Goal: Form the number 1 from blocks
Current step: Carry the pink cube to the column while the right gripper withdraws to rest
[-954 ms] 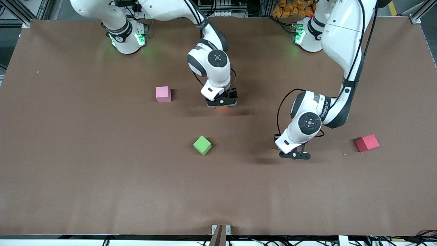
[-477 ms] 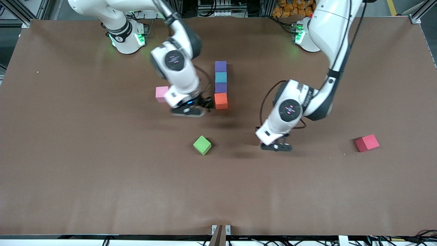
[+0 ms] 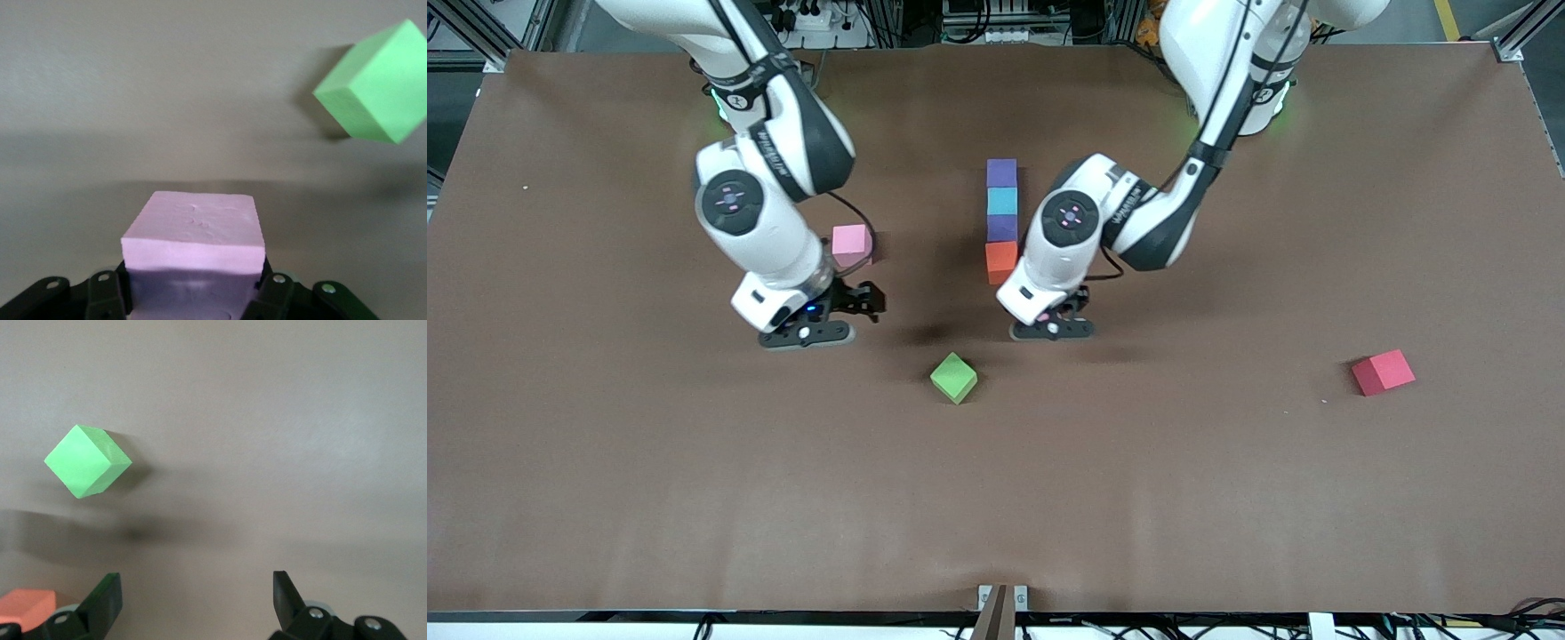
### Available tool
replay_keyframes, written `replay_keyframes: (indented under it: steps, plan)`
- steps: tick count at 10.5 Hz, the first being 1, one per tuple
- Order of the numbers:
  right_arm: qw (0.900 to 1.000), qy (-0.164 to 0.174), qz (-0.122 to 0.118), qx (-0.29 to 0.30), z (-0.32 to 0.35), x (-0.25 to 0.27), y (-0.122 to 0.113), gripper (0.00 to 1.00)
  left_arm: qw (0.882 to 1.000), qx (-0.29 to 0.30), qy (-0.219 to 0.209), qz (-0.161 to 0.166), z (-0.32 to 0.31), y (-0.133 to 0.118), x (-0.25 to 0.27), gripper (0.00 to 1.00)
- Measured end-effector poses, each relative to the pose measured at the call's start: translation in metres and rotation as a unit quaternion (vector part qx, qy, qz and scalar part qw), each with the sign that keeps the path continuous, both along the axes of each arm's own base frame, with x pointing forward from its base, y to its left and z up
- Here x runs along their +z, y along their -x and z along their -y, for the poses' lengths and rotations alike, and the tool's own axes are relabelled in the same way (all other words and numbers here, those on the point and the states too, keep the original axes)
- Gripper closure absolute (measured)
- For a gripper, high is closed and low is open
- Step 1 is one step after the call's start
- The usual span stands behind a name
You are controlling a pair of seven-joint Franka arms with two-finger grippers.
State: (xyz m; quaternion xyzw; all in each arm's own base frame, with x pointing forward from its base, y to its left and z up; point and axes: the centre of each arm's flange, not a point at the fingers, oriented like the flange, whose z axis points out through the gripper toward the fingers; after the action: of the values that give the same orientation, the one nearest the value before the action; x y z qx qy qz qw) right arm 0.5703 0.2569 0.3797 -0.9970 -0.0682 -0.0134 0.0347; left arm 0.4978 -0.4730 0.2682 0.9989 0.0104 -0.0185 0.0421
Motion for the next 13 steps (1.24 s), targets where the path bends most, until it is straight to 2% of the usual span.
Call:
replay_keyframes:
  steps: [3,5,8,9,11,13]
  plan:
    - [0.999,-0.011,0.029,-0.021,0.054,0.069,-0.018,0.0,1.0,0.011,0.001,-0.011,0.014,0.004,-0.02,0.36]
    - [0.999,0.004,0.038,-0.03,0.088,0.121,-0.006,0.0,1.0,0.001,-0.007,-0.017,0.026,0.012,-0.039,0.36]
    - [0.997,0.015,0.034,-0.069,0.147,0.184,0.016,0.0,1.0,-0.007,-0.006,-0.014,0.037,0.019,-0.038,0.36]
    - [0.996,0.017,0.028,-0.084,0.169,0.204,0.024,0.0,1.0,-0.01,-0.006,-0.014,0.04,0.022,-0.038,0.36]
    - [0.996,0.026,-0.001,-0.085,0.201,0.24,0.04,0.0,1.0,-0.017,-0.009,-0.016,0.046,0.029,-0.042,0.36]
    - [0.996,0.027,-0.003,-0.087,0.227,0.275,0.046,0.0,0.999,-0.023,-0.013,-0.019,0.05,0.036,-0.05,0.36]
